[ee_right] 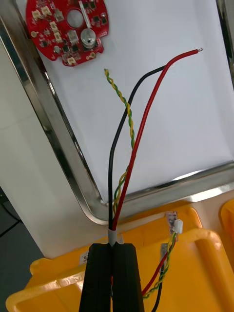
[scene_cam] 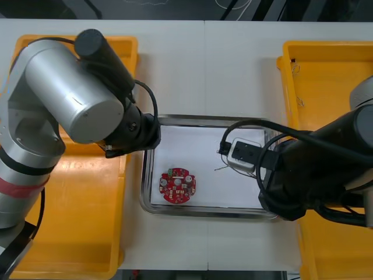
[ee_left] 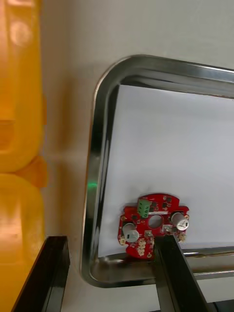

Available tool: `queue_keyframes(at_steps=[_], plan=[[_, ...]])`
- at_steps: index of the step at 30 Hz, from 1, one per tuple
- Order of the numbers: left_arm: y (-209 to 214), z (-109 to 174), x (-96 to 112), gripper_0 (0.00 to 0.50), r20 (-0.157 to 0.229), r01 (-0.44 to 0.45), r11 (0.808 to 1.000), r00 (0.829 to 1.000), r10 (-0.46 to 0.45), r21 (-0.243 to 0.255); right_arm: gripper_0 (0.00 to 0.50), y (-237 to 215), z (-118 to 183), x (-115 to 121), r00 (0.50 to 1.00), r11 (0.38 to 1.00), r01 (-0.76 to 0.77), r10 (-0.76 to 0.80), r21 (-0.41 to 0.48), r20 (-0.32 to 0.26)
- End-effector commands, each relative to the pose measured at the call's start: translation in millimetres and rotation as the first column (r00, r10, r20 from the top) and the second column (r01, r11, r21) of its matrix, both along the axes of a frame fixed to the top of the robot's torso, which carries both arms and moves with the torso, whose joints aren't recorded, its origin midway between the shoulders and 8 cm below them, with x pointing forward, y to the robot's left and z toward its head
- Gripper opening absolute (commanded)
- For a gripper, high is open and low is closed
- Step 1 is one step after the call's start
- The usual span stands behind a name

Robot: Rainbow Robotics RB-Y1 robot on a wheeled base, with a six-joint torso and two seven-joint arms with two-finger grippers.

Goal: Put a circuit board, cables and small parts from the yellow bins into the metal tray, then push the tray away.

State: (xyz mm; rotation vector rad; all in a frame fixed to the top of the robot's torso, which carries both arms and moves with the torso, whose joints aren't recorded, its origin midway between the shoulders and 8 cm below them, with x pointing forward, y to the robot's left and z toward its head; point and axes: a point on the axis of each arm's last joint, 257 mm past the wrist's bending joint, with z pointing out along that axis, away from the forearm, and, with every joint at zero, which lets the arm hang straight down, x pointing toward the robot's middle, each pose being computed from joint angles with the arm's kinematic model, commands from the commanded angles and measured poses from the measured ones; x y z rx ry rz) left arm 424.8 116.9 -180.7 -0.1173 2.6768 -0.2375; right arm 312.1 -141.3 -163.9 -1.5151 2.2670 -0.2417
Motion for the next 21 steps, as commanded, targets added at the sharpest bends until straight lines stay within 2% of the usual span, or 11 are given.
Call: queue_keyframes(at_steps=[1, 5, 9, 14, 21], plan=[[34.9, 28.3, 20.3, 0.5, 0.061, 0.077, 0.992, 0.995, -0.083, 0.096, 0.0, 20.3, -5.4, 1.8, 0.993, 0.993, -0.112, 0.113, -0.029, 0.019], [57.5, 38.1, 35.2, 0.5, 0.063, 0.034, 0.993, 0.997, -0.041, 0.117, 0.0, 23.6, -16.5, 10.7, 0.979, 0.976, -0.198, 0.201, -0.091, 0.025], [80.7, 52.5, 52.0, 0.5, 0.066, -0.016, 0.993, 0.998, 0.008, 0.113, 0.0, 25.3, -27.8, 17.2, 0.968, 0.961, -0.25, 0.251, -0.118, -0.004], [109.3, 64.4, 69.8, 0.5, 0.054, -0.035, 0.992, 0.998, 0.028, 0.121, 0.0, 25.1, -39.9, 24.3, 0.951, 0.94, -0.309, 0.307, -0.148, -0.036], [142.9, 70.3, 89.0, 0.5, -0.006, -0.033, 0.991, 0.999, 0.034, 0.126, 0.0, 33.1, -65.3, 33.5, 0.925, 0.904, -0.379, 0.377, -0.198, -0.05]])
